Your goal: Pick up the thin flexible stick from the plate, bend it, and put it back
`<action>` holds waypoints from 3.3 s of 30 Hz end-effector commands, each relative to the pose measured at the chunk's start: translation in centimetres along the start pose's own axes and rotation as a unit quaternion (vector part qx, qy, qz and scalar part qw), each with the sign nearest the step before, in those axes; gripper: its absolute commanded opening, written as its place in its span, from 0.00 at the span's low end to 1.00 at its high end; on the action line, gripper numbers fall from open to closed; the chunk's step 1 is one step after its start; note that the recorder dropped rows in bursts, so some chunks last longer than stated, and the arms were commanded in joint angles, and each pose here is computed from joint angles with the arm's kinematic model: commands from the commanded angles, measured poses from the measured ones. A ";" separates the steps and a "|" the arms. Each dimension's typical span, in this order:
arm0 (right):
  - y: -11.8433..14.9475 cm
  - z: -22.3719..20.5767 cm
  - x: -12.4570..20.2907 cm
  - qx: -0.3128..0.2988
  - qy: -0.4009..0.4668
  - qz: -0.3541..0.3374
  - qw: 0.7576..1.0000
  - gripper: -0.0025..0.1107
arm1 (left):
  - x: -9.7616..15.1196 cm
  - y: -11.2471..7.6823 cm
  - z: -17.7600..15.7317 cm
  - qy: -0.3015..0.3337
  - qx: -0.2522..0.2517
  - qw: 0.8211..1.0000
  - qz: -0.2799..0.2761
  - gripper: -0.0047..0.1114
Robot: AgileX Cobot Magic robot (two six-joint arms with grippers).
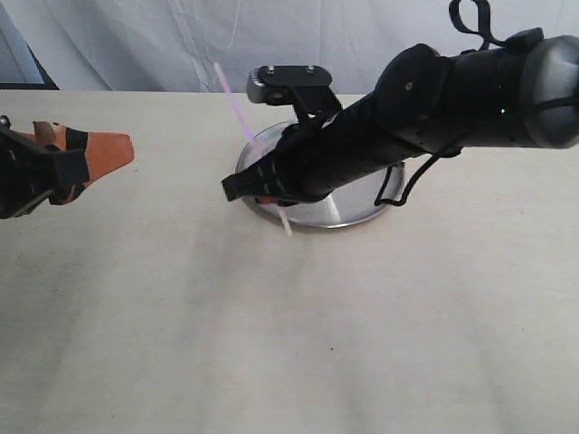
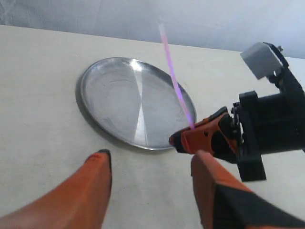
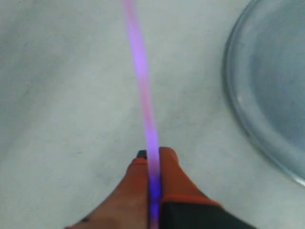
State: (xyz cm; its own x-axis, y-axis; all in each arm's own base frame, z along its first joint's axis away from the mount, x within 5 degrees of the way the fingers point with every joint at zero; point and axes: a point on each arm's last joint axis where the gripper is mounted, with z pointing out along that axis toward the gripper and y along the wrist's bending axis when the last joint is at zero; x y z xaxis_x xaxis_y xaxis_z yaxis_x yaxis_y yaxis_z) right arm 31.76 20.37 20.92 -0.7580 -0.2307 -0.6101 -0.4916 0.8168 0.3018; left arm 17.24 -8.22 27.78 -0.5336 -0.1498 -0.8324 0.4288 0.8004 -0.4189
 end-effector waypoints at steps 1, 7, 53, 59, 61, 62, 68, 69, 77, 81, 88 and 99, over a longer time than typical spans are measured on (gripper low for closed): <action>-4.4 -1.1 -0.6 0.043 -0.013 0.041 0.998 0.01 | -0.1 0.1 -0.1 -0.005 -0.007 1.000 0.003 0.48; -10.5 0.0 0.7 0.093 0.012 0.091 0.991 0.01 | -0.1 -0.1 -0.1 -0.005 0.001 1.000 -0.006 0.48; -8.8 -10.9 -4.4 0.180 -0.100 0.073 0.976 0.01 | -0.2 0.2 -0.1 -0.012 -0.014 1.000 -0.009 0.16; -7.0 -16.2 -1.1 0.220 -0.162 0.068 0.960 0.01 | -0.2 0.2 -0.1 -0.013 -0.016 1.000 -0.008 0.16; -6.1 -17.9 -0.1 0.218 -0.183 0.063 0.957 0.01 | -0.2 0.2 -0.1 -0.013 -0.016 1.000 -0.008 0.16; -5.7 -18.8 0.4 0.217 -0.194 0.060 0.955 0.01 | -0.2 0.2 -0.1 -0.013 -0.016 1.000 -0.007 0.16; -3.2 -23.3 2.7 0.198 -0.222 0.081 0.951 0.01 | -0.2 0.2 -0.1 -0.013 -0.016 1.000 -0.007 0.16; -3.0 -23.7 3.1 0.194 -0.214 0.090 0.953 0.01 | -0.2 0.2 -0.1 -0.013 -0.016 1.000 -0.007 0.16; -1.6 -25.3 5.0 0.168 -0.178 0.125 0.961 0.01 | -0.2 0.2 -0.1 -0.013 -0.016 1.000 -0.007 0.16; -1.7 -25.6 5.0 0.187 -0.180 0.097 0.961 0.01 | -0.2 0.2 -0.1 -0.013 -0.016 1.000 -0.007 0.16; -1.9 -26.7 8.9 0.241 -0.201 0.040 0.949 0.01 | -0.2 0.2 -0.1 -0.013 -0.016 1.000 -0.007 0.16; -3.1 -22.8 19.8 0.218 -0.400 0.026 0.889 0.01 | -0.1 0.2 -0.1 -0.008 -0.017 1.000 0.005 0.16</action>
State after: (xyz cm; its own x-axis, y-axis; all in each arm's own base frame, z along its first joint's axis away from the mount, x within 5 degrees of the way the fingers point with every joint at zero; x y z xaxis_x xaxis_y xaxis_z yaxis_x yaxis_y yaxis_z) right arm 9.31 1.61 26.44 -0.2227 0.0520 -0.9735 -0.1504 0.9848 0.0870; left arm 17.40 -7.96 27.78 -0.5215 -0.1540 -0.8393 0.4071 0.8195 -0.4034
